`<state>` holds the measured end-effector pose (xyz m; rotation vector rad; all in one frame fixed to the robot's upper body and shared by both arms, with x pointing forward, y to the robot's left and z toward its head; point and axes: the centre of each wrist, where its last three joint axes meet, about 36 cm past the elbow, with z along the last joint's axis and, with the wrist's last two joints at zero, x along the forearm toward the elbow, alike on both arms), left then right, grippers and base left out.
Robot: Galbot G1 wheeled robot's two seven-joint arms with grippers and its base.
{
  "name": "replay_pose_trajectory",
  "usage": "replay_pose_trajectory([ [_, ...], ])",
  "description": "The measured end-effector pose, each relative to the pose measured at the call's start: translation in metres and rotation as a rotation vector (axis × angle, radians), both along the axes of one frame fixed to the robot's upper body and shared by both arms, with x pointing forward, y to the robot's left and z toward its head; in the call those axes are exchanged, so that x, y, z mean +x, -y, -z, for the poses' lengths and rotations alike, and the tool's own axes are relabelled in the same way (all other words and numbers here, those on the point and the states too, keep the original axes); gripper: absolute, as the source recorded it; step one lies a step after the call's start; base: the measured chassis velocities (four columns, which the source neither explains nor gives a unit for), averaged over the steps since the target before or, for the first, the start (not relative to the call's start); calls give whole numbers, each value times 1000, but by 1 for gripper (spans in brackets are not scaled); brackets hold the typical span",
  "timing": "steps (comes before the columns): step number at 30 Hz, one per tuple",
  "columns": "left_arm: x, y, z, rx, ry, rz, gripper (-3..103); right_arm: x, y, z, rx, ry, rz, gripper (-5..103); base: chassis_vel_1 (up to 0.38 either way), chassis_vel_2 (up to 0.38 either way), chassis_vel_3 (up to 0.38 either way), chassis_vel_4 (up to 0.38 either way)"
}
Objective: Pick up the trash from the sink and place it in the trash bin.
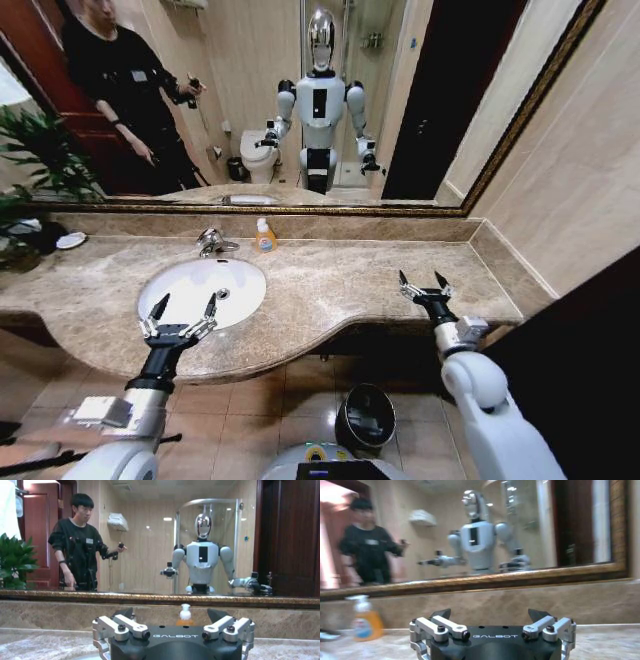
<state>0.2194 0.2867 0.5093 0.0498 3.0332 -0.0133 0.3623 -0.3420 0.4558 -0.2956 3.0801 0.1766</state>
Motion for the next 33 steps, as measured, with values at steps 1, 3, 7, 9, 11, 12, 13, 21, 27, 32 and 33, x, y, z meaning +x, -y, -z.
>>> replay_pose_trajectory([
  [1,0,0,0,0,0,0,100,0,7,-4,-13,-6,-4,100,0,0,0,0],
  [3,0,0,0,0,0,0,100,-2,11,-7,-28,-11,-2,100,0,0,0,0],
  [7,0,0,0,0,0,0,100,-20,15,-17,-56,-43,19,100,0,0,0,0],
  [9,0,0,0,0,0,0,100,-25,17,-18,-70,-45,34,100,0,0,0,0],
  [11,0,0,0,0,0,0,100,-36,25,-22,-108,-42,73,100,0,0,0,0],
  [12,0,0,0,0,0,0,100,-42,28,-25,-120,-39,87,100,0,0,0,0],
  [13,0,0,0,0,0,0,100,-42,28,-25,-120,-39,87,100,0,0,0,0],
  [21,0,0,0,0,0,0,100,-65,20,-5,-69,81,39,100,0,0,0,0],
  [27,0,0,0,0,0,0,100,-76,12,6,-79,59,63,100,0,0,0,0],
  [32,0,0,0,0,0,0,100,-77,12,4,-98,59,80,100,0,0,0,0],
  [33,0,0,0,0,0,0,100,-77,11,4,-115,54,90,100,0,0,0,0],
])
